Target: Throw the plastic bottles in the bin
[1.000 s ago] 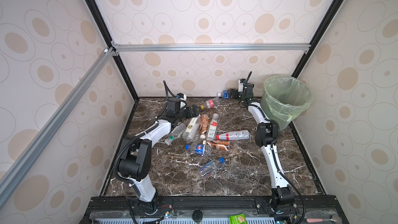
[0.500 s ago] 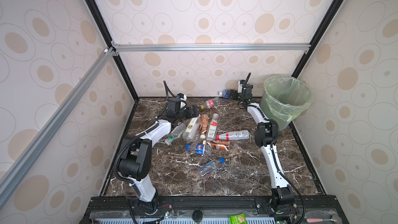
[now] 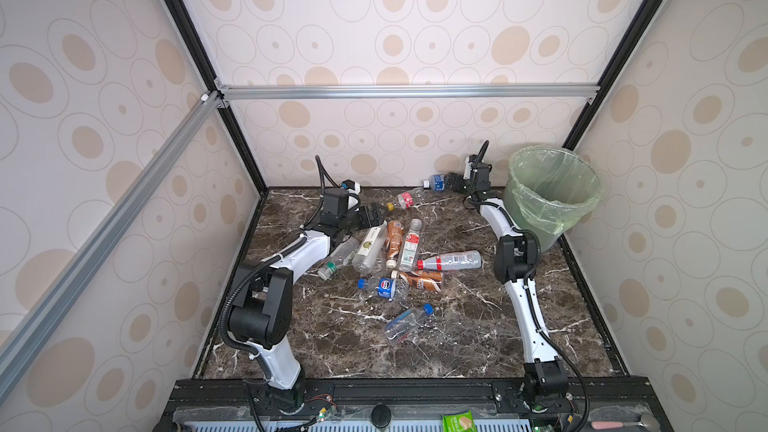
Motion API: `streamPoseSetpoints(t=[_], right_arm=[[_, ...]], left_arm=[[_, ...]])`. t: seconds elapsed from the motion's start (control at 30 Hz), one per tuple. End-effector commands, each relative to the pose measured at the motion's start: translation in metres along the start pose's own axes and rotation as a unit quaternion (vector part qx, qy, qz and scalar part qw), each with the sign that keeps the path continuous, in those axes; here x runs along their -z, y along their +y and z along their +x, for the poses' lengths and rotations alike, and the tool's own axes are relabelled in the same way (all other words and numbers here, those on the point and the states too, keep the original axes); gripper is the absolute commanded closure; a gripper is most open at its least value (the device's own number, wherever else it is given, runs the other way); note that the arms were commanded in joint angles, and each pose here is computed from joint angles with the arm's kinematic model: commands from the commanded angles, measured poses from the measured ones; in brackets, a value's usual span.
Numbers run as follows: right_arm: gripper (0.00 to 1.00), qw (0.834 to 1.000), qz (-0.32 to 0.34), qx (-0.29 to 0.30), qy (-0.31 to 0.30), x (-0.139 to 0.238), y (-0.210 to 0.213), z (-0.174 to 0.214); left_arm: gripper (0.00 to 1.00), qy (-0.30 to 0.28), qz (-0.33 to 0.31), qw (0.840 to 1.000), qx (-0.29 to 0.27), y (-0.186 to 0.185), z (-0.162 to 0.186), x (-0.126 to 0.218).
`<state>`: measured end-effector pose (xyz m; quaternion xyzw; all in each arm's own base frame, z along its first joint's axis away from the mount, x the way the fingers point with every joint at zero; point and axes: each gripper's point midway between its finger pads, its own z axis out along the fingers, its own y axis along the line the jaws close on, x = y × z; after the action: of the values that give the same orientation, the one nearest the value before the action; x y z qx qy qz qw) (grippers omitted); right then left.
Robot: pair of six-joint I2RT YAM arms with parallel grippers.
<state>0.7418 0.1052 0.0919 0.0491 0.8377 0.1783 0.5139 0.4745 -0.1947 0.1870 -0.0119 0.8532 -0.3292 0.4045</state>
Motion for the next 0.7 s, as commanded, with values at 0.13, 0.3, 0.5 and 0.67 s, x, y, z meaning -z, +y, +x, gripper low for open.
streamPoseSetpoints(t=[0.13,0.3,0.5,0.67], right_arm=[[0.00,0.999,-0.043,-0.015,-0.015,-0.005,0.019,-0.003],[0.00,0.997,-0.068,-0.007,-0.017,-0.003,0.036,-0.005],[0.00,0.996,-0.086,-0.010,-0.007,0.001,0.052,-0.003],[0.01,0.994,-0.105,-0.006,0.005,0.006,0.072,0.003]], left_arm=[[0.01,-0.004,0.007,1.000,-0.003,-0.001,-0.008,-0.004],[0.01,-0.003,0.008,1.000,0.000,0.000,-0.007,-0.005],[0.01,-0.004,0.008,1.000,0.000,0.000,-0.008,-0.004],[0.01,-0.004,0.008,1.000,0.000,-0.001,-0.008,-0.004]])
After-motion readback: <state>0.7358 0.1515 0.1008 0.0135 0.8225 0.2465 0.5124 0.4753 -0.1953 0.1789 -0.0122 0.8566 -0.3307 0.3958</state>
